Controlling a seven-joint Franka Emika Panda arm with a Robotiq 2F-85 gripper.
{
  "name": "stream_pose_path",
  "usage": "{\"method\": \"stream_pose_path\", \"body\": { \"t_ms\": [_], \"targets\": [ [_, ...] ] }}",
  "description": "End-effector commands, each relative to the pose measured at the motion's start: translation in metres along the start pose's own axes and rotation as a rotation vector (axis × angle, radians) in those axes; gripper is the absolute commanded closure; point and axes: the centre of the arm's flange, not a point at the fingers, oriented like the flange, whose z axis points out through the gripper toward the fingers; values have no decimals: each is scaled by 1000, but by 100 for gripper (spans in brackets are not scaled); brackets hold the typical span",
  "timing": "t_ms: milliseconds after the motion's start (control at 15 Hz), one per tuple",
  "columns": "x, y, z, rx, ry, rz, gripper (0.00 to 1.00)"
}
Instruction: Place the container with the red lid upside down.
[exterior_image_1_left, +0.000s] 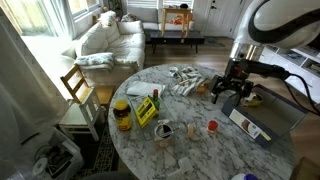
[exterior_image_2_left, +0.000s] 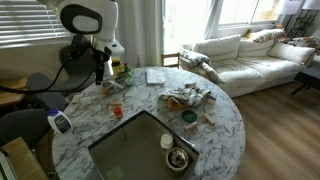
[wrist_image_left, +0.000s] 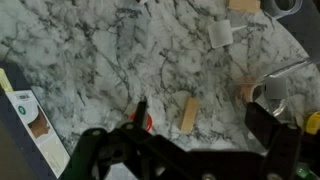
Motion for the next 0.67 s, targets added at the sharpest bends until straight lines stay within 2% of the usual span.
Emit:
{"method": "stream_pose_path", "body": {
  "t_ms": [0,200,600],
  "targets": [
    [9,-3,10,20,-23,40,0],
    [27,-7,26,49,-61,83,0],
    [30,-9,23,57,-56,88,0]
  ]
}}
